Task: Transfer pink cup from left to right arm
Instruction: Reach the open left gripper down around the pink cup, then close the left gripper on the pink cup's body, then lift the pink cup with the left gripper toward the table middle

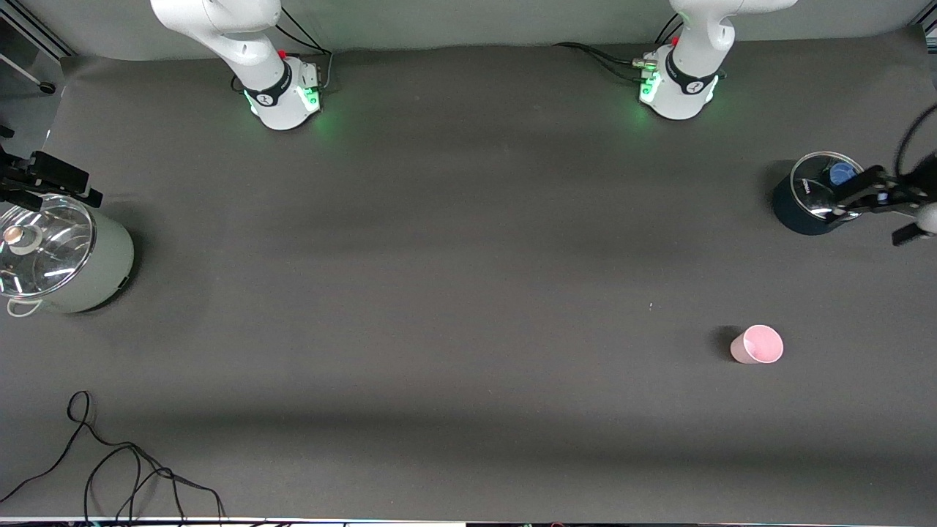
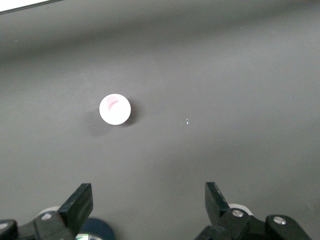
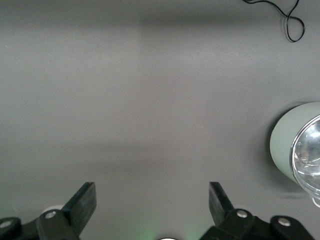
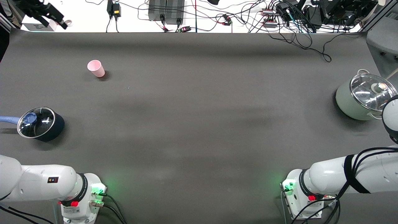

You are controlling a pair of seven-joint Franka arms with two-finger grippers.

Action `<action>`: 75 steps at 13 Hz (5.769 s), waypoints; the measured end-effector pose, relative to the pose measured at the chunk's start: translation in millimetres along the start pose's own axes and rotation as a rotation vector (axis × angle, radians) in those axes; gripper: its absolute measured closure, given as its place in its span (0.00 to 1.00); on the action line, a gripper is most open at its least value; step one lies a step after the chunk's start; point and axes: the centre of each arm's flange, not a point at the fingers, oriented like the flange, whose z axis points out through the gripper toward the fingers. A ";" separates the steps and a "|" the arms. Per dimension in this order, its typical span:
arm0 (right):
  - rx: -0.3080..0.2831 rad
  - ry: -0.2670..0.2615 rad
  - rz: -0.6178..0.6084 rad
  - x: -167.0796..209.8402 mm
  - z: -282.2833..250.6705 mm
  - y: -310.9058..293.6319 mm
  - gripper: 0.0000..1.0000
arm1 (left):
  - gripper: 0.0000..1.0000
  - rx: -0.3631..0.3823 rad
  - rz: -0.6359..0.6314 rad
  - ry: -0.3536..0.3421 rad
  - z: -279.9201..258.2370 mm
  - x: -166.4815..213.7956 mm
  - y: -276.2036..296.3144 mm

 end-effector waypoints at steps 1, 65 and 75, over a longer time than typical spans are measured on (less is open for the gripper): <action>0.000 0.000 0.001 0.0 0.0 0.4 0.00 | 0.00 -0.053 0.042 0.026 4.9 -9.2 -31.3; 0.000 -0.006 -0.001 1.1 2.2 -0.6 0.00 | 0.36 -0.460 0.762 1.033 437.2 11.3 -202.8; 0.000 -0.044 0.002 12.1 21.6 1.3 0.00 | 0.36 -0.362 0.610 1.018 305.7 107.8 75.5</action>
